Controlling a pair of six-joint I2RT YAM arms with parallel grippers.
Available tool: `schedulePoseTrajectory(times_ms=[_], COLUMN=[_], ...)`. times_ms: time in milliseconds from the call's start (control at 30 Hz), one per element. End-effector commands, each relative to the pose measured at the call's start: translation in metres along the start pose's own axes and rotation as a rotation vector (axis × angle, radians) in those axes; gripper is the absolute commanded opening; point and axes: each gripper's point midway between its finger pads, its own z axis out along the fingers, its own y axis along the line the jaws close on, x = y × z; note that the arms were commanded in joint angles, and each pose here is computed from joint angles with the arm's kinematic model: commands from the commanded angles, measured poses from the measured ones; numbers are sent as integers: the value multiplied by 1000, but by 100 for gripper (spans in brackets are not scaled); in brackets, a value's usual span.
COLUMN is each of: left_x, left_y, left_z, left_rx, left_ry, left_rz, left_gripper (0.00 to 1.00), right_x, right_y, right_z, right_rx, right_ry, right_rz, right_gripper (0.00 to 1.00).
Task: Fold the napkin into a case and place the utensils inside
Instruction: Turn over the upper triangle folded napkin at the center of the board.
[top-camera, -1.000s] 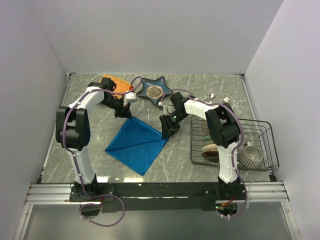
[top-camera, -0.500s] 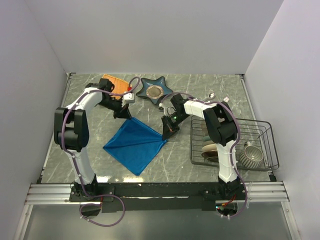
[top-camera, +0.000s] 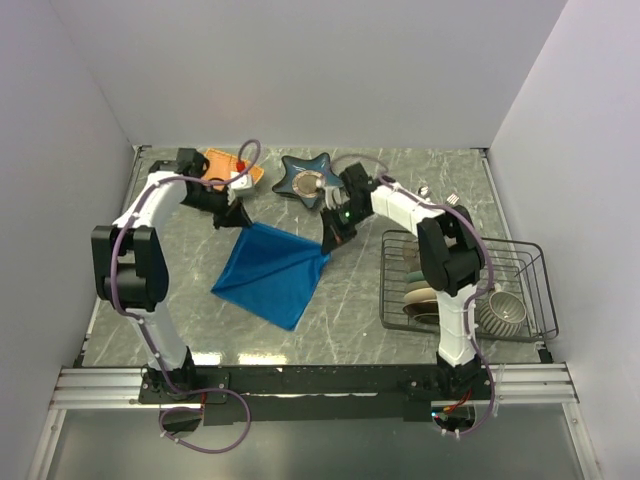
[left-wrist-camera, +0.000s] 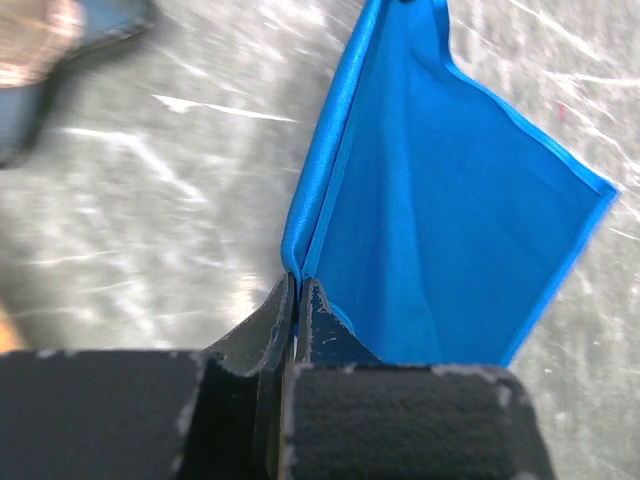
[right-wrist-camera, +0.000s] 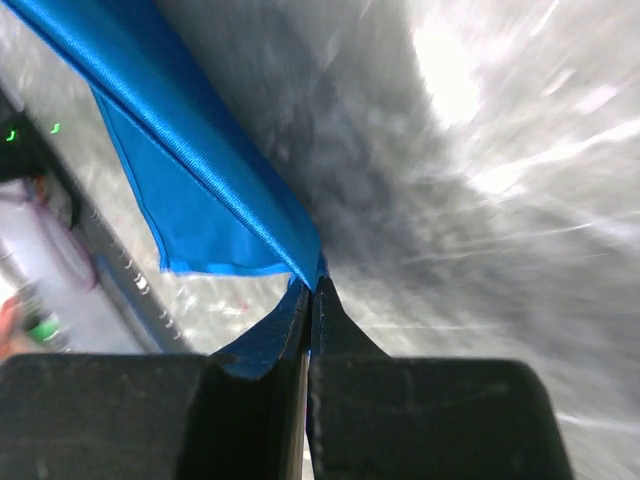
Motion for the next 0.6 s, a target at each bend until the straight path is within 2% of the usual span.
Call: schedulePoseTrajectory(times_ms=[0,167,267,333,367,433,467,500,533,567], left_x=[-53,-82,-102,-98,-95,-73,-63,-40,-34,-26], left_y=[28,55,54,42,38,24,19,8,-1,-10], left_z=[-42,-76,-90,-90,-89,-77,-71,-59,-56,-50], left_rx=[-120,-221,-280,-296,-302,-288,-273,-238,-227,-205], left_ry=[-94,-127,-144,-137,-134,-112,-100,-76,-72,-71], left_rz=[141,232,340,397,408,429,427,405,396,378], left_gripper=[1,1,1,1,1,1,1,1,1,1], right_x=[-68,-125,-137,-147,-130,-136,-111,-114,-107,-79], right_y=[7,25,38,54,46,58,40,53,53,38], right_z=[-72,-128,-151,-172,-151,-159,-133,-123,-125,-99], right_rx=[232,386,475,548,555,636,643,651,696,690], right_ry=[-184,-328,-381,-464,-415,-494,-425,-469,-472,-407], right_rz=[-214,-441,-582,-709,-736,-867,-884,-953,-1005,-1021], right_gripper=[0,0,0,0,0,0,0,0,0,0])
